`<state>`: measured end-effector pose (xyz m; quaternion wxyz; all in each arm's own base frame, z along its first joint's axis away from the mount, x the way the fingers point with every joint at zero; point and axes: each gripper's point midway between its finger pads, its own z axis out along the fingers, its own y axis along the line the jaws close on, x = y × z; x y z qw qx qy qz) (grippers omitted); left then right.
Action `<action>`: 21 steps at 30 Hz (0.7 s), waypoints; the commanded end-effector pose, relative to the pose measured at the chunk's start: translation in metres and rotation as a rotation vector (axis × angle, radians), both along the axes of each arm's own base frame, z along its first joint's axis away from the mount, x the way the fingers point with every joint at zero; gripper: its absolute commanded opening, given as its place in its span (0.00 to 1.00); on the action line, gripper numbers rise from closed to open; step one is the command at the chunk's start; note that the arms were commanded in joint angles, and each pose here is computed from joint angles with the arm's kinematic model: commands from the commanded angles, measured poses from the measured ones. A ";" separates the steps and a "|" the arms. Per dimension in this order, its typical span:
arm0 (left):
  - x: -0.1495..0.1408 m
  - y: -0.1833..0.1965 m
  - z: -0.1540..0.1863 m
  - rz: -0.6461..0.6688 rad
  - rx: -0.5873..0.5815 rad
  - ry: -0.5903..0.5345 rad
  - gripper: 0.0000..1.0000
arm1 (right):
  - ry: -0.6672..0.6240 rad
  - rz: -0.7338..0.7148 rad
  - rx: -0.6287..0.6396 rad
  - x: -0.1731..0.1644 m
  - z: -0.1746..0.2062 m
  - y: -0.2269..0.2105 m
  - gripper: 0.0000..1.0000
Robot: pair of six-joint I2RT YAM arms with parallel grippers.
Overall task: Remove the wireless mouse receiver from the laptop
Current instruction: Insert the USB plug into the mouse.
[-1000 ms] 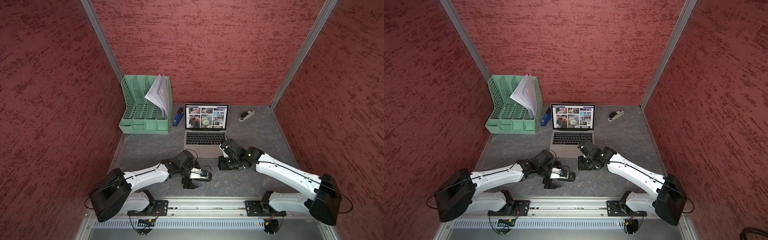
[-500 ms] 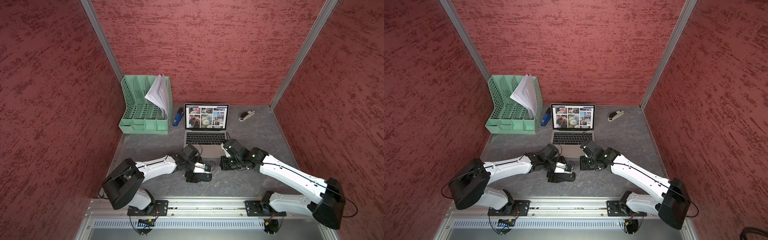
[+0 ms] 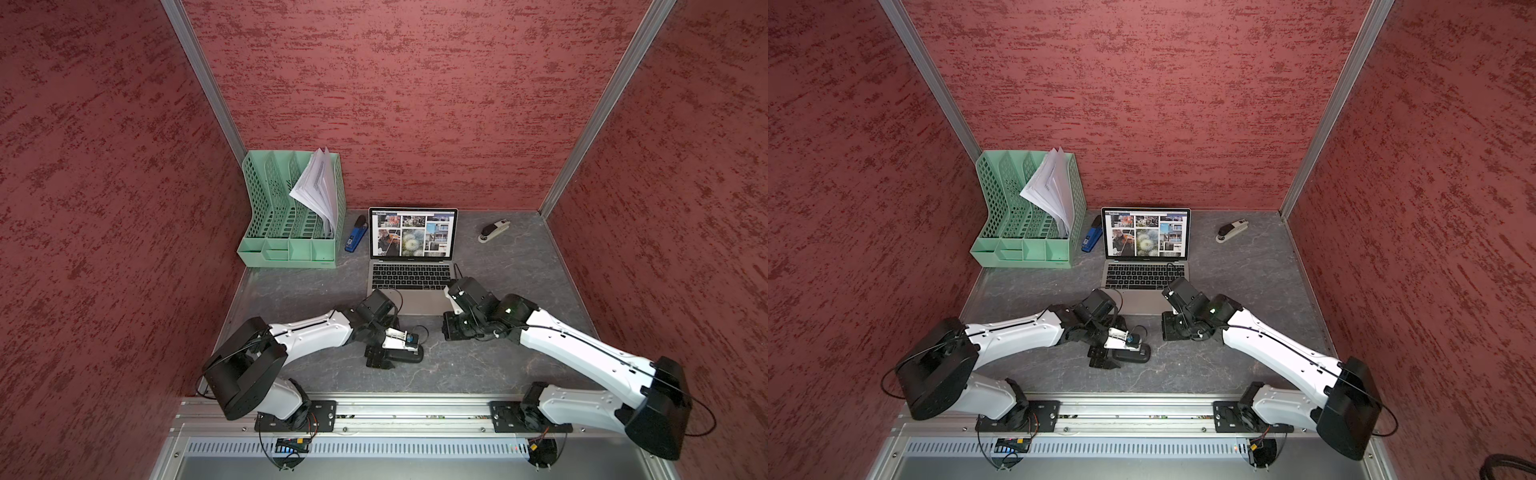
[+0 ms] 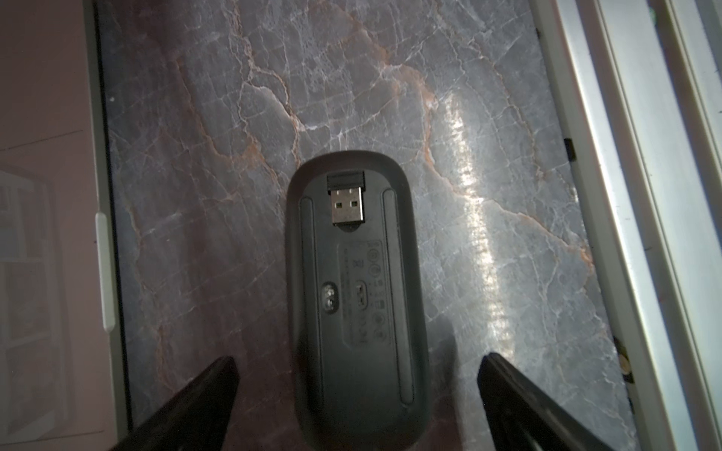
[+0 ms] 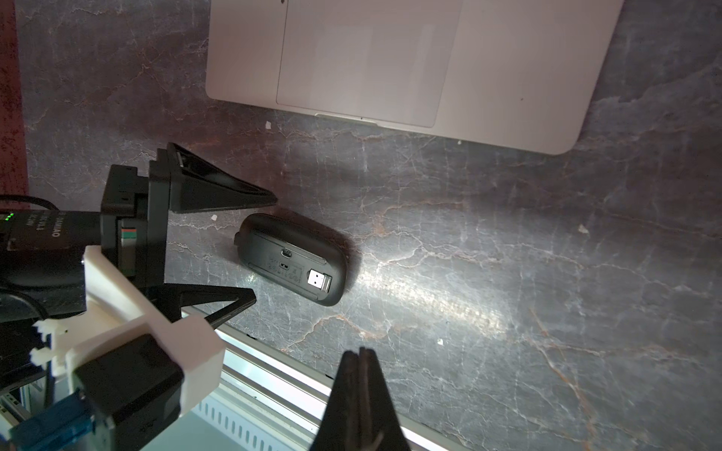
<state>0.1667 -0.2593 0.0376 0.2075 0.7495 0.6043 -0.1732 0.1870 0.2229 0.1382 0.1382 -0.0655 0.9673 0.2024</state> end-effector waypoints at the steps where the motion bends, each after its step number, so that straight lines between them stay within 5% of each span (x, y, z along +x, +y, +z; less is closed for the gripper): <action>1: 0.002 0.000 -0.004 -0.013 0.002 -0.009 0.98 | -0.006 -0.006 -0.014 0.003 0.000 -0.003 0.00; 8: -0.002 0.002 -0.009 -0.031 0.026 0.006 0.82 | -0.004 -0.002 -0.025 0.002 -0.002 -0.006 0.00; 21: -0.003 0.003 -0.026 -0.058 0.112 0.024 0.79 | 0.004 0.011 -0.023 0.002 -0.003 -0.005 0.00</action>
